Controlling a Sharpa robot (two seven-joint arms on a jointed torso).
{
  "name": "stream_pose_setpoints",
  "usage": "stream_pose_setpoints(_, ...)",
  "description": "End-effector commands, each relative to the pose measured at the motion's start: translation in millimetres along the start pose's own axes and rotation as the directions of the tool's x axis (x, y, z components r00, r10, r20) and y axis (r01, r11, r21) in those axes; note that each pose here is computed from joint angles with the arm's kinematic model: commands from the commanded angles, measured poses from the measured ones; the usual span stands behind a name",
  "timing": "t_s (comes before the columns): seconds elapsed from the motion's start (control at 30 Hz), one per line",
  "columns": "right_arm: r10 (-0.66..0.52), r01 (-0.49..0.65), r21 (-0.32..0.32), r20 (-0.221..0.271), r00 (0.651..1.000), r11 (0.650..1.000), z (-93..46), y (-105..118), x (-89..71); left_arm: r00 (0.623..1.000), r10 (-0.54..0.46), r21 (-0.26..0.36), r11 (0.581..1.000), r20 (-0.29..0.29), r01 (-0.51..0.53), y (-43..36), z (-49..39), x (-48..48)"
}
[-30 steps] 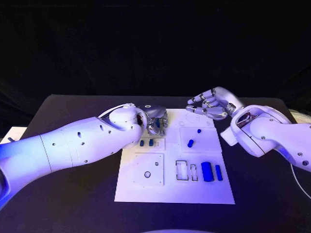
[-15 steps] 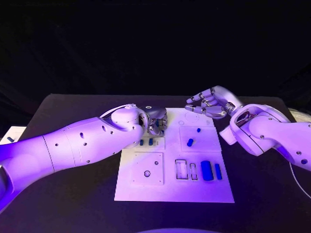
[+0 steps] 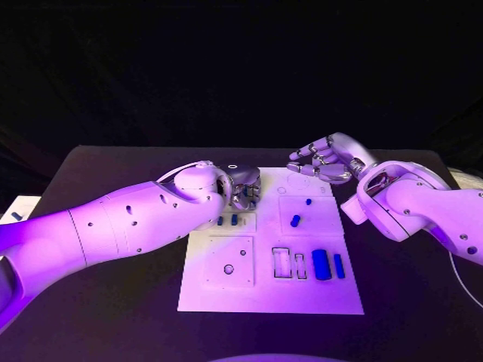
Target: Assemble the parts on the task board
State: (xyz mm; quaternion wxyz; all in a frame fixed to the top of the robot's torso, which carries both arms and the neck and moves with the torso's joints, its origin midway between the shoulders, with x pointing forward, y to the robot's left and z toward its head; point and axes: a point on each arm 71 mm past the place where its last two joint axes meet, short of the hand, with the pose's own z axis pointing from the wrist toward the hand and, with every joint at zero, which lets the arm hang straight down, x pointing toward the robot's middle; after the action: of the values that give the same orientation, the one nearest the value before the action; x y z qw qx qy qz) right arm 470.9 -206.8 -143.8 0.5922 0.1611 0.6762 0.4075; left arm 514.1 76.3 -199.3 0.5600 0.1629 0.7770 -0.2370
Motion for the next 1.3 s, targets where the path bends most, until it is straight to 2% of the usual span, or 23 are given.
stream_pose_setpoints(0.03,-0.004,0.004,-0.012,-0.013,1.000,1.000,0.0,1,1.4,0.997,0.019,-0.006,1.000,-0.073,-0.019,0.3,0.1,9.9)
stream_pose_setpoints(0.4,-0.004,0.004,-0.013,-0.013,1.000,1.000,0.1,1,1.5,0.996,0.023,-0.016,1.000,-0.087,-0.024,1.3,-0.4,11.0)
stream_pose_setpoints(0.53,-0.004,0.004,-0.014,-0.013,1.000,1.000,0.0,1,1.6,0.998,0.017,-0.008,1.000,-0.065,-0.018,0.5,-0.6,9.7)
stream_pose_setpoints(0.7,-0.004,0.004,-0.015,-0.012,1.000,1.000,0.1,2,1.8,1.000,-0.010,0.024,1.000,-0.009,0.010,-2.0,-2.9,6.8)
stream_pose_setpoints(0.9,-0.004,0.004,-0.016,-0.011,1.000,1.000,0.1,2,1.7,0.998,-0.047,0.060,0.997,0.044,0.045,-3.4,-10.5,1.2)
stream_pose_setpoints(1.3,-0.004,0.004,-0.016,-0.009,1.000,1.000,0.1,1,1.4,0.990,-0.092,0.057,0.995,0.108,0.086,7.9,-30.4,-17.4)
